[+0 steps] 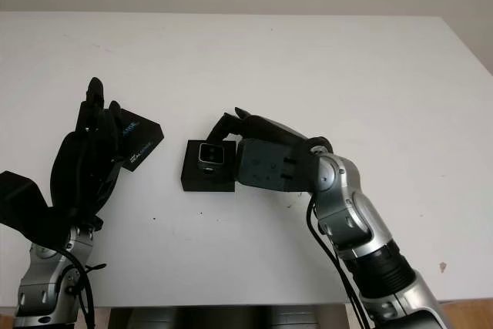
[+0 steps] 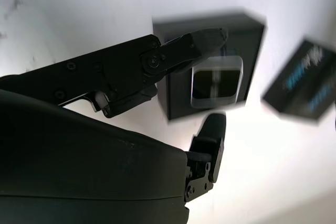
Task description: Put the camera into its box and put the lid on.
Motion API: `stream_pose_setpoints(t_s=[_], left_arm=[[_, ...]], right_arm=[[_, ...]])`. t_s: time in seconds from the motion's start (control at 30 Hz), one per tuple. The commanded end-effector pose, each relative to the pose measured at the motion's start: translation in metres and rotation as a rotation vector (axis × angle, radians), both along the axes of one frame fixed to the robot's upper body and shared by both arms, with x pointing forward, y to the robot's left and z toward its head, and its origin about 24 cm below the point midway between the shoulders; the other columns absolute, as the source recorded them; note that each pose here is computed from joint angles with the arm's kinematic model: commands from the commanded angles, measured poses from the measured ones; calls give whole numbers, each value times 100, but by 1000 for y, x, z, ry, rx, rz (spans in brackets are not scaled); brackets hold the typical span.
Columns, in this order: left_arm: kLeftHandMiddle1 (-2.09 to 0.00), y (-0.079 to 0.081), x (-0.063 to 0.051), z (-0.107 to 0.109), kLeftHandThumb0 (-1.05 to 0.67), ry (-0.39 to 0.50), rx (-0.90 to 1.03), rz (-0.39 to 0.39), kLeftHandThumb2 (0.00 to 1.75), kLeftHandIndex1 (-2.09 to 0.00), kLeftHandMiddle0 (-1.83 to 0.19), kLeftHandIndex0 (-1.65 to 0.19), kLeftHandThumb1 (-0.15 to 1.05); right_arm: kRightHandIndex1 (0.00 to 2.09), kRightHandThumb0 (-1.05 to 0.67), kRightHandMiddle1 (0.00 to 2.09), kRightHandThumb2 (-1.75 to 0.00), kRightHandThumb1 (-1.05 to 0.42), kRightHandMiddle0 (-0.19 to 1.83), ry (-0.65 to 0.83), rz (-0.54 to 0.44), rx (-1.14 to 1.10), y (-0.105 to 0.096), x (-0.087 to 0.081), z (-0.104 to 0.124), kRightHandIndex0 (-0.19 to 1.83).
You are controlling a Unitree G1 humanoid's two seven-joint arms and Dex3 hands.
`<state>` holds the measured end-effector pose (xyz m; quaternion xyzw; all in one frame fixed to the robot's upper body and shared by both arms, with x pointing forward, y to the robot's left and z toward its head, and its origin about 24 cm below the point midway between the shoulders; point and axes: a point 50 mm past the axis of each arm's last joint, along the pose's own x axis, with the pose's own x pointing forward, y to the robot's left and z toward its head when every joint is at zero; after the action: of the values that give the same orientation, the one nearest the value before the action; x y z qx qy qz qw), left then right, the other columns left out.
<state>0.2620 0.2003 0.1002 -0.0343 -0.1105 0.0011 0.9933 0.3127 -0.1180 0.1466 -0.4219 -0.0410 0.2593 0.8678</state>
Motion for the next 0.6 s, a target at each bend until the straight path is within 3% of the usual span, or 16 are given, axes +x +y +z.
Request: stream_pose_setpoints(t_s=[0.0, 0.07, 0.13, 0.27, 0.57], left_arm=[[0, 0, 1, -1, -70, -3, 0, -1, 62, 0, 19, 19, 105], [0, -1, 1, -1, -70, -5, -1, 1, 63, 0, 19, 19, 105], [0, -1, 1, -2, -70, -8, 0, -3, 63, 0, 19, 19, 105], [0, -1, 2, -2, -70, -8, 0, 0, 63, 0, 19, 19, 105], [0, -2, 3, -3, -70, -11, 1, -2, 63, 0, 19, 19, 105]], right_arm=[[12, -66, 27, -6, -97, 12, -46, -14, 34, -3, 1, 5, 1], [15, -67, 40, -6, -100, 16, -95, -19, 57, -3, 1, 10, 12], [14, -68, 71, -5, -102, 5, -116, -22, 76, -4, 2, 12, 21], [19, -65, 93, -5, -101, 2, -127, -29, 114, -6, 4, 15, 34], [26, -64, 100, -5, -99, 5, -117, -40, 136, -10, 5, 16, 45]])
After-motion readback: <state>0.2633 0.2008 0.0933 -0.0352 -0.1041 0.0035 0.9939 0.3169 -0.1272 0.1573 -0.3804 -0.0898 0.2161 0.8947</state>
